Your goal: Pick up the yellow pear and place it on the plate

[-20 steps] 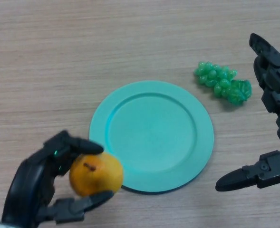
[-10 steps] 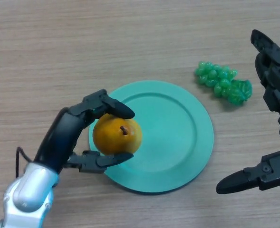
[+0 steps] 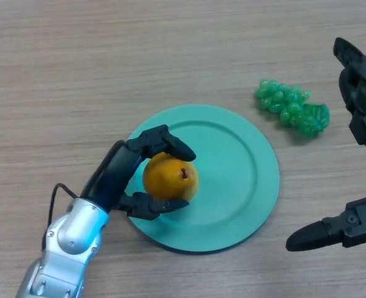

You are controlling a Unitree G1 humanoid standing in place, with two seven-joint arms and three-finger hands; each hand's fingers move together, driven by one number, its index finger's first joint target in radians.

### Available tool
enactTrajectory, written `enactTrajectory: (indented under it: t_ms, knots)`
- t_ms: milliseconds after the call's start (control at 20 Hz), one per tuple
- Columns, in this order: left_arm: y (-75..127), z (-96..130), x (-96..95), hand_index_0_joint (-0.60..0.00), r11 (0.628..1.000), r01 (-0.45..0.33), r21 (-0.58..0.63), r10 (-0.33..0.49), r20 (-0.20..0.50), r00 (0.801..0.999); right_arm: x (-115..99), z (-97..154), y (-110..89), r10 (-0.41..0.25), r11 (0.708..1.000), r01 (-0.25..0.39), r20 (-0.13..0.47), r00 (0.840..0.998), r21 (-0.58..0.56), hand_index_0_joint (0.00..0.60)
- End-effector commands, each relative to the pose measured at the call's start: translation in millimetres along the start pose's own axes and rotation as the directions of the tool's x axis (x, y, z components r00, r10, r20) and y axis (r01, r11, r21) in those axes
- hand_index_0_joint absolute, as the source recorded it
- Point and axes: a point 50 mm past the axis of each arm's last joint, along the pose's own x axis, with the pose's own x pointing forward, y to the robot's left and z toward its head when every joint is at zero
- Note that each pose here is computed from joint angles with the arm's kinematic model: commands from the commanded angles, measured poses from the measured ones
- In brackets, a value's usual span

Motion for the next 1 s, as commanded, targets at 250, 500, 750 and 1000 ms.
enactTrajectory:
  t_ms: [250,500,750,1000]
  knots:
    - [29.0,15.9,8.5,-0.600,0.977,-0.184,-0.110,0.199,0.140,0.970,-10.8,32.0,-10.8,-0.064,0.991,0.086,0.198,0.978,-0.105,0.000]
    - [27.8,4.8,9.5,-0.001,0.985,-0.173,-0.026,0.175,0.067,0.982,-11.6,31.4,-10.9,-0.073,0.988,0.097,0.199,0.977,-0.117,0.000]
    - [30.2,3.5,6.5,0.000,0.985,-0.170,0.026,0.168,0.044,0.985,-11.7,33.5,-11.7,-0.077,0.987,0.103,0.206,0.976,-0.121,0.000]
    - [41.6,27.4,-4.9,0.000,0.975,-0.212,0.068,0.206,0.089,0.975,-10.9,34.3,-10.4,-0.062,0.990,0.086,0.199,0.978,-0.116,0.000]
